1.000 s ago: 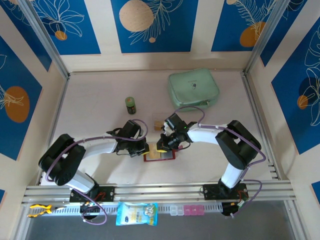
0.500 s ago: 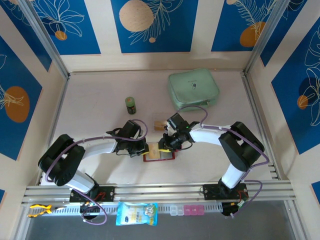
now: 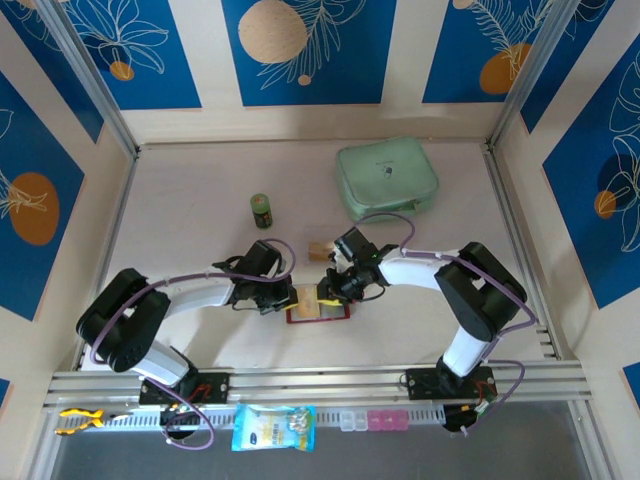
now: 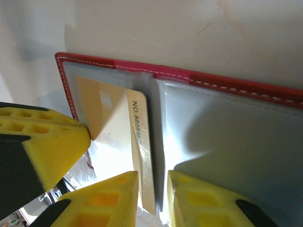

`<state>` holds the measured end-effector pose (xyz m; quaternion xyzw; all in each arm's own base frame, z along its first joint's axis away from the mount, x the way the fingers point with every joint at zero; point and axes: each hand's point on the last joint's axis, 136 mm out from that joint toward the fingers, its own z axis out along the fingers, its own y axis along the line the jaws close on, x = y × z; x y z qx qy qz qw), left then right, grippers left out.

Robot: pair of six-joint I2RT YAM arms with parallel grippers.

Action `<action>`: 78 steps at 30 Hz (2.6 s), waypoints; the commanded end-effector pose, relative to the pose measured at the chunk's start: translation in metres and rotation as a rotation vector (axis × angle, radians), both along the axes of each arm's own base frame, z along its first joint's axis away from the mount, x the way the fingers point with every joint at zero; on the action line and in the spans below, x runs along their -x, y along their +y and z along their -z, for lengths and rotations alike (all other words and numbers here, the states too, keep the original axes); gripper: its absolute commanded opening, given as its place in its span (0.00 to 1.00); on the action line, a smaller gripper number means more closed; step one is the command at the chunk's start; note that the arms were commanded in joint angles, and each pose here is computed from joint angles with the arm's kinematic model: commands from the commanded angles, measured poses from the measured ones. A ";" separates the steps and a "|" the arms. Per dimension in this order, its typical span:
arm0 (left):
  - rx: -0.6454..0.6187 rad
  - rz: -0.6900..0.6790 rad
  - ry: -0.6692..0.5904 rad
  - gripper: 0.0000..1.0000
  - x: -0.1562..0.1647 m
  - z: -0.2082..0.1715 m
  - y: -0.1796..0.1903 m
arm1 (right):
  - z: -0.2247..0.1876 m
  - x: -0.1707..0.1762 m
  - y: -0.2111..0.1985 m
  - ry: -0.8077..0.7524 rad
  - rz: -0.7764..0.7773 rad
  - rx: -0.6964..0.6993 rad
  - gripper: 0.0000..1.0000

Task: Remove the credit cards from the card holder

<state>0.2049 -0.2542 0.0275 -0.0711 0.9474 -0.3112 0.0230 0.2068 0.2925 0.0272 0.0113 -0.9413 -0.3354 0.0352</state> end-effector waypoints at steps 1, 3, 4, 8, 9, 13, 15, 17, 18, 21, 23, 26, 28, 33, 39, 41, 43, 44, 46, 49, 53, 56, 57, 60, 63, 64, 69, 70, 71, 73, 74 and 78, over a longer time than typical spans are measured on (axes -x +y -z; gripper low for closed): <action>-0.071 0.006 0.028 0.00 0.009 0.011 0.012 | 0.004 0.004 0.003 0.027 -0.018 -0.024 0.23; -0.073 0.006 0.029 0.00 0.010 0.011 0.012 | 0.005 0.004 0.004 0.031 -0.017 -0.028 0.22; -0.072 0.005 0.030 0.00 0.010 0.011 0.012 | 0.006 0.004 0.004 0.034 -0.017 -0.028 0.23; -0.076 0.004 0.030 0.00 0.010 0.011 0.013 | 0.006 0.004 0.008 0.037 -0.022 -0.048 0.22; -0.076 0.006 0.032 0.00 0.010 0.011 0.013 | 0.006 0.004 0.009 0.036 -0.023 -0.058 0.22; -0.077 0.005 0.031 0.00 0.010 0.012 0.013 | 0.003 0.005 0.012 0.037 -0.027 -0.082 0.19; -0.075 0.004 0.031 0.00 0.010 0.011 0.012 | 0.003 0.006 0.013 0.041 -0.028 -0.088 0.18; -0.076 0.004 0.032 0.00 0.010 0.011 0.013 | 0.002 0.006 0.013 0.040 -0.026 -0.095 0.17; -0.076 0.005 0.031 0.00 0.010 0.011 0.012 | 0.002 0.006 0.013 0.039 -0.026 -0.095 0.17; -0.075 0.006 0.031 0.00 0.009 0.011 0.012 | 0.004 0.006 0.013 0.043 -0.024 -0.093 0.16; -0.075 0.007 0.032 0.00 0.010 0.011 0.012 | 0.004 0.006 0.012 0.043 -0.022 -0.092 0.14; -0.079 0.003 0.031 0.00 0.009 0.011 0.013 | 0.003 0.006 0.011 0.037 -0.014 -0.087 0.12; -0.081 0.002 0.032 0.00 0.009 0.011 0.013 | 0.003 0.005 0.009 0.032 -0.009 -0.081 0.12; -0.089 0.002 0.036 0.00 0.011 0.012 0.015 | 0.003 0.004 0.001 0.026 0.008 -0.071 0.11; -0.095 -0.001 0.035 0.00 0.011 0.012 0.016 | 0.003 0.004 -0.004 0.029 0.019 -0.072 0.11; -0.093 -0.001 0.036 0.00 0.011 0.012 0.016 | 0.001 0.004 -0.004 0.027 0.020 -0.070 0.11; -0.092 -0.001 0.035 0.00 0.010 0.012 0.016 | 0.000 0.004 -0.006 0.021 0.019 -0.068 0.10; -0.092 -0.001 0.037 0.00 0.010 0.012 0.016 | -0.002 0.004 -0.007 0.018 0.020 -0.067 0.10; -0.089 0.001 0.032 0.00 0.010 0.010 0.015 | -0.004 0.004 -0.010 0.011 0.021 -0.059 0.08; -0.083 0.005 0.029 0.00 0.009 0.009 0.014 | -0.008 0.002 -0.015 -0.001 0.024 -0.042 0.07; -0.077 0.007 0.027 0.00 0.009 0.008 0.013 | -0.015 0.002 -0.022 -0.015 0.013 -0.006 0.05; -0.069 0.007 0.023 0.00 0.008 0.005 0.011 | -0.022 0.002 -0.025 -0.029 -0.003 0.016 0.04; -0.069 0.008 0.021 0.00 0.007 0.005 0.011 | -0.024 0.001 -0.026 -0.033 -0.006 0.025 0.03; -0.063 0.010 0.017 0.00 0.007 0.003 0.009 | -0.031 0.000 -0.029 -0.045 -0.014 0.048 0.02; -0.057 0.011 0.013 0.00 0.006 0.002 0.008 | -0.036 -0.001 -0.028 -0.059 -0.028 0.076 0.02; -0.056 0.011 0.013 0.00 0.006 0.002 0.008 | -0.037 0.000 -0.028 -0.062 -0.036 0.088 0.02; -0.048 0.011 0.010 0.00 0.005 0.001 0.006 | -0.037 -0.001 -0.026 -0.075 -0.066 0.171 0.01; -0.047 0.012 0.009 0.00 0.004 0.000 0.006 | -0.037 -0.001 -0.024 -0.079 -0.072 0.183 0.01; -0.047 0.014 0.008 0.00 0.005 0.000 0.006 | -0.037 -0.001 -0.022 -0.081 -0.082 0.195 0.01; -0.046 0.014 0.009 0.00 0.005 0.000 0.006 | -0.037 -0.001 -0.018 -0.085 -0.095 0.219 0.02; -0.047 0.014 0.010 0.00 0.005 0.001 0.006 | -0.036 -0.001 -0.016 -0.085 -0.103 0.232 0.02; -0.049 0.013 0.011 0.00 0.006 0.002 0.007 | -0.032 0.000 -0.009 -0.083 -0.114 0.279 0.05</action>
